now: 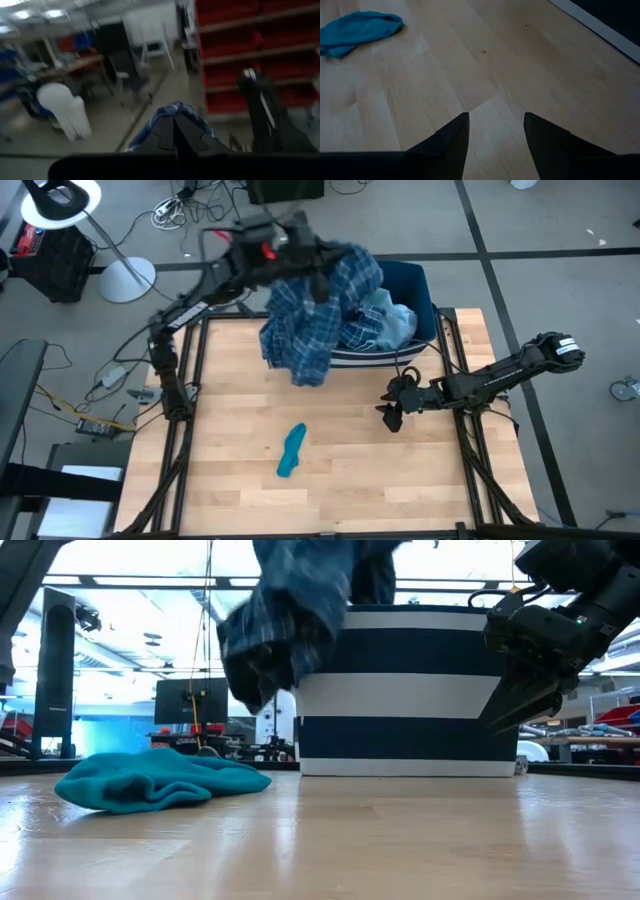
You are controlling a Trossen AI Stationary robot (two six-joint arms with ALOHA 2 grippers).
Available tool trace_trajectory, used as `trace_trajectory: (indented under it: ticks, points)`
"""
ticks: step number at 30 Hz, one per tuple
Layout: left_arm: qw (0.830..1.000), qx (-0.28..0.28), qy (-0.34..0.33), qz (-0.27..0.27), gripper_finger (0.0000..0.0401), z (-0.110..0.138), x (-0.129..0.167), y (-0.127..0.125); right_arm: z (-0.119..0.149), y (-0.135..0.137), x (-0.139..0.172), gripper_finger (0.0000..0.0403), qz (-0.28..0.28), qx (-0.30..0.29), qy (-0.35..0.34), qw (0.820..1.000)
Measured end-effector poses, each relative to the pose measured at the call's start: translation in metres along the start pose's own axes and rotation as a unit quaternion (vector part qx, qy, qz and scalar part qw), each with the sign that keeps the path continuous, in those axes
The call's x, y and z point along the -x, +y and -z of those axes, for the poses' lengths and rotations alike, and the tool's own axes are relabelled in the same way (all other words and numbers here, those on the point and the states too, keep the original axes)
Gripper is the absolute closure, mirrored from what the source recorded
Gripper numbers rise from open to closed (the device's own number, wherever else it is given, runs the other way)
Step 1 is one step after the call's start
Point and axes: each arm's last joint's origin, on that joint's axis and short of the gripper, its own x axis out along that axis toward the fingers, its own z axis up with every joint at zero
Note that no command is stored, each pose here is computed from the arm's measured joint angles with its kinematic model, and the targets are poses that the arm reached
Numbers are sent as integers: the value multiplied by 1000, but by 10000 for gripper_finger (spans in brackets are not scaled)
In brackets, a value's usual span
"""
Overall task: Sort clothes
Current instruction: Put the blue shirt into the blue laundry bin
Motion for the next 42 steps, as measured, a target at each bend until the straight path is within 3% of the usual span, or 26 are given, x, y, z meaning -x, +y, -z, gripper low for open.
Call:
trace_trajectory:
  ticks: [5,11,17,25,32,37,42]
  points:
    - [993,11,119,18,401,40,-18,0,0,0,0,212,0,1,0,1000]
    - [962,13,268,51,401,92,-37,-8,0,0,0,212,0,0,0,1000]
    - [932,20,357,63,401,146,-66,-15,0,0,0,212,0,0,-1,1000]
    - [922,51,378,60,401,220,-117,-28,0,0,0,212,-1,0,-2,1000]
    - [912,69,400,63,401,268,-139,-38,0,0,0,212,-1,4,-2,1000]
    - [906,87,411,57,396,285,-145,-40,0,0,0,212,-1,5,-2,1000]
    - [911,89,397,65,349,283,-147,-41,-1,0,0,212,-2,4,-3,1000]
